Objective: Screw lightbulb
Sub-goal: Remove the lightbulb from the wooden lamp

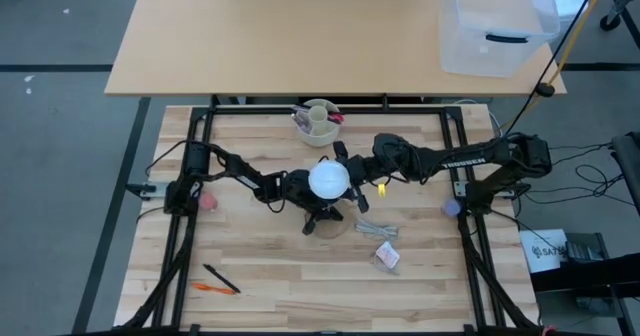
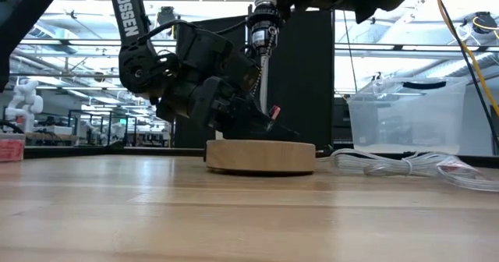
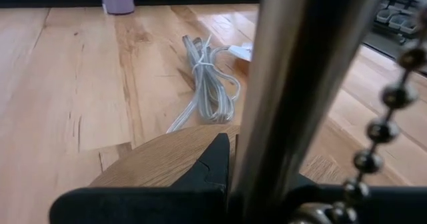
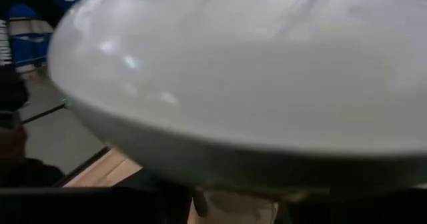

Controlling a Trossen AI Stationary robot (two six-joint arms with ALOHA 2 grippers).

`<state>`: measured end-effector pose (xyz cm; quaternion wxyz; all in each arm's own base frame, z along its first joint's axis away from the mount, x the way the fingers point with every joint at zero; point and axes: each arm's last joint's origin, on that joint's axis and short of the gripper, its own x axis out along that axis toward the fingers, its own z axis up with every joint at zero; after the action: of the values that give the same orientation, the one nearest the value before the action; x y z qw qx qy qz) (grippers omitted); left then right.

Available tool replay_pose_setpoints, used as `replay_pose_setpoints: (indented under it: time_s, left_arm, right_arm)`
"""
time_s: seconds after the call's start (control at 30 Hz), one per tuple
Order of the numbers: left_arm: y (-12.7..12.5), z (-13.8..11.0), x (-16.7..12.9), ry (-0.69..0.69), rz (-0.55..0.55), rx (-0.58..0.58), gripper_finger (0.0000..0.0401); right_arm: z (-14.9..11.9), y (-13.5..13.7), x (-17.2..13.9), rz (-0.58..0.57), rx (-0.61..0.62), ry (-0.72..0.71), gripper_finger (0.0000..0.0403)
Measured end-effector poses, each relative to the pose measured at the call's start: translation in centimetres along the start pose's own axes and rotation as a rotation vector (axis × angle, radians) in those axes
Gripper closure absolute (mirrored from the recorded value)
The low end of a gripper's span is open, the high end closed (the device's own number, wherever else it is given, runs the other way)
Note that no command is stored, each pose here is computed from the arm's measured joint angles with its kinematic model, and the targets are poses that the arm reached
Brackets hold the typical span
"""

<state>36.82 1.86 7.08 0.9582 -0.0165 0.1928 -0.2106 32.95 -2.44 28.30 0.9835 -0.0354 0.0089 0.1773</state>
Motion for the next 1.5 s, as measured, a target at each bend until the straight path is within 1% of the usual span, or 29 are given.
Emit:
replay_pose_setpoints:
  time_s: [0.1,0.33,0.43,0.57,0.63,0.73,0.87,1.03,1.13,1.3,1.33,1.43,1.5]
  left_arm:
    - [0.0,0.0,0.0,-0.002,0.005,-0.006,0.0384]
    - [0.0,0.0,0.0,0.0,0.014,-0.001,0.0384]
    - [-0.1,0.0,0.1,0.001,0.018,-0.002,0.0384]
    - [-0.1,0.0,0.1,0.002,0.02,-0.005,0.0384]
    - [-0.1,0.0,0.1,0.002,0.019,-0.004,0.0384]
    - [-0.1,0.0,0.1,0.002,0.019,0.002,0.0384]
    - [-0.1,0.0,0.1,0.002,0.018,0.003,0.0384]
    - [-0.1,0.0,0.1,0.002,0.02,0.003,0.0384]
    - [-0.1,0.0,0.1,0.004,0.036,0.003,0.0384]
    - [0.0,0.0,0.1,0.004,0.072,0.005,0.0384]
    - [0.0,0.1,0.1,0.003,0.083,0.006,0.0384]
    - [0.0,0.1,0.2,0.006,0.126,0.006,0.0384]
    - [0.1,0.1,0.2,0.003,0.159,0.001,0.0384]
  right_arm:
    - [0.1,0.3,0.1,-0.027,0.017,0.014,0.0199]
    - [0.3,1.2,0.4,-0.01,0.058,0.026,0.0131]
    - [0.4,1.3,0.0,-0.035,0.082,0.066,0.0115]
    - [0.8,1.6,-1.0,-0.121,0.105,0.142,0.0111]
    - [1.1,2.0,-1.5,-0.135,0.109,0.166,0.0111]
    - [1.7,2.8,-2.3,-0.176,0.1,0.2,0.011]
    - [2.3,3.8,-3.6,-0.261,0.096,0.267,0.011]
    - [2.5,5.6,-4.2,-0.321,0.123,0.331,0.011]
    - [1.9,6.8,-3.6,-0.4,0.13,0.371,0.011]
    - [0.6,8.6,-1.9,-0.621,0.104,0.388,0.011]
    - [0.3,8.9,-1.5,-0.648,0.097,0.384,0.011]
    - [-0.6,9.9,-0.1,-0.643,0.088,0.366,0.011]
    - [-0.9,10.3,0.8,-0.663,0.086,0.33,0.011]
